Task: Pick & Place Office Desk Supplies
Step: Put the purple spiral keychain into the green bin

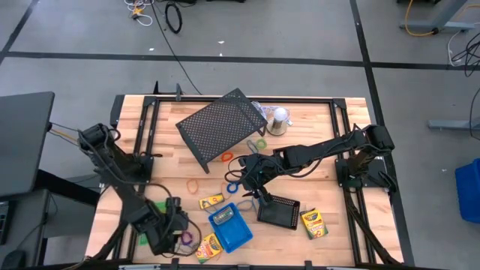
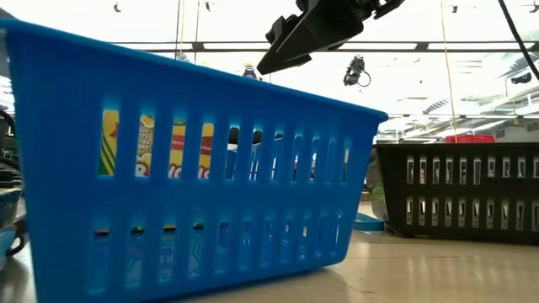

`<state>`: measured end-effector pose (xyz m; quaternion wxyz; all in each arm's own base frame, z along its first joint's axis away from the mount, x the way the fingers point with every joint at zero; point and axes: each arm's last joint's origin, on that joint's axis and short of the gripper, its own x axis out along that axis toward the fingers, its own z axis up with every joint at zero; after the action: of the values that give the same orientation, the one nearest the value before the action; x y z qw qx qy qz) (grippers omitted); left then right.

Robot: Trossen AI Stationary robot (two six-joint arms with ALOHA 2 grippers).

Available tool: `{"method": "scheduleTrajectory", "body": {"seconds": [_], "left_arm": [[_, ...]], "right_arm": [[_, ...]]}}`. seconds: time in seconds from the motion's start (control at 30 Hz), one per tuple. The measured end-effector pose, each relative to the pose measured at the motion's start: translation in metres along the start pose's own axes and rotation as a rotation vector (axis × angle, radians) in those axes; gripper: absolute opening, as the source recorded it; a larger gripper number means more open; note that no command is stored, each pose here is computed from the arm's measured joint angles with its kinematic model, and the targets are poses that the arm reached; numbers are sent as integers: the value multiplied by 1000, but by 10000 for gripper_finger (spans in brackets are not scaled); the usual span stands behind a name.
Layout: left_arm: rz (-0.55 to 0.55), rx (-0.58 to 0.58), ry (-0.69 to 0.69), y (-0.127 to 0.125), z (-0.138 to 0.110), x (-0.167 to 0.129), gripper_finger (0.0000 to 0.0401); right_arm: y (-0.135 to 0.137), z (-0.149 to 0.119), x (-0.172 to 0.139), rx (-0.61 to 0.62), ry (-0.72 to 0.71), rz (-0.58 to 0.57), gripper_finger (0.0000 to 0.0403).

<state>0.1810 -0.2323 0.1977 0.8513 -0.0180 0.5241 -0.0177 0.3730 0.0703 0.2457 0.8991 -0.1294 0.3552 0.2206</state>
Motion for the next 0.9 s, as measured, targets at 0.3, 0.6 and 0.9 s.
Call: {"method": "scheduleTrajectory", "body": {"seconds": [0.3,0.6,0.9], "left_arm": [[-5,32,105,4,9,36,262],[-5,42,196,-3,-1,67,263],[26,57,213,-5,-5,81,233]], "right_arm": [[0,0,0,0,0,0,217],[0,0,0,-4,1,0,217],[0,0,0,-3,0,0,217]]}}
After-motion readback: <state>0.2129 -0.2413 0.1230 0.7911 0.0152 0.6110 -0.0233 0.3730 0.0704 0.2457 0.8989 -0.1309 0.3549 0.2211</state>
